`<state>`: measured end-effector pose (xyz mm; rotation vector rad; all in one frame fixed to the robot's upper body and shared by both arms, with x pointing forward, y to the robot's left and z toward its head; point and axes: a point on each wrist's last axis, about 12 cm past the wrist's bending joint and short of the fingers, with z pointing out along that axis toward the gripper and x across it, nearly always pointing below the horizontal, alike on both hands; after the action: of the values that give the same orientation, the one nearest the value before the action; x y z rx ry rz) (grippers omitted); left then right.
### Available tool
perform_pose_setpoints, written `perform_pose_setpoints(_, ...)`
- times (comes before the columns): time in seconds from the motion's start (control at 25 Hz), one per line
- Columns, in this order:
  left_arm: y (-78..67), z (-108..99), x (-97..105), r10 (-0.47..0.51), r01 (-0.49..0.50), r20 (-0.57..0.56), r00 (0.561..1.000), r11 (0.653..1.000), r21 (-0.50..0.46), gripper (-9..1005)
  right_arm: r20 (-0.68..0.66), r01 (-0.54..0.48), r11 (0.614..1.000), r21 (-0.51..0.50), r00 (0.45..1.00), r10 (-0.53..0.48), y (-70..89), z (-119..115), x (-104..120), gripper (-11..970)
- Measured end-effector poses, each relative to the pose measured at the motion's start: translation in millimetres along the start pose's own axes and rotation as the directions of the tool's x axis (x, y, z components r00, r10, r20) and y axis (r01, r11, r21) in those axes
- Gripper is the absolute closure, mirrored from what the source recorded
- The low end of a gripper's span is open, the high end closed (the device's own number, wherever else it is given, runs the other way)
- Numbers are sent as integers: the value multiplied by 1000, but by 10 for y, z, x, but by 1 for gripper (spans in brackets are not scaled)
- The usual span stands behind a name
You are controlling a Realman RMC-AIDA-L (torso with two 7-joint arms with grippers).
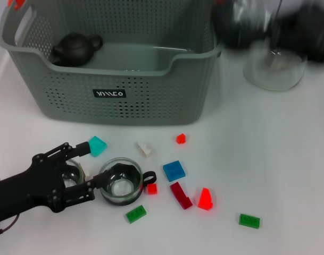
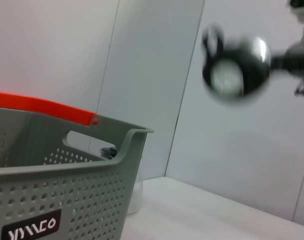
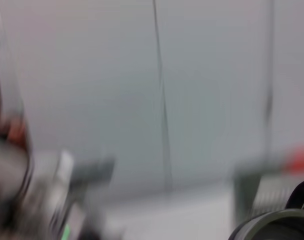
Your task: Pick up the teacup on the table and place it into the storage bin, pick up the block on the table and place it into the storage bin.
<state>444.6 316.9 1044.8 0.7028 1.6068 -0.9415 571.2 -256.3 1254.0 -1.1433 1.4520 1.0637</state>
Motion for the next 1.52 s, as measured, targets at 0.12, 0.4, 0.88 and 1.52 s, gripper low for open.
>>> perform_pose_setpoints(0.12,3,11,-10,0,0,3,1000,1000,5,136,251,25,992,122,966,-55,-79,105,-249,902)
perform_pose_setpoints(0.4,-6,0,-3,-4,4,3,1000,1000,4,136,107,-51,966,253,994,25,-383,958,-477,902)
perform_pose_setpoints(0.88,-31,34,18,-14,14,5,1000,1000,12,136,-282,-42,848,528,934,221,-950,2193,-268,903)
perform_pose_setpoints(1.52,-24,84,15,-17,16,8,1000,1000,17,136,-409,-21,828,561,862,299,-966,2197,224,877)
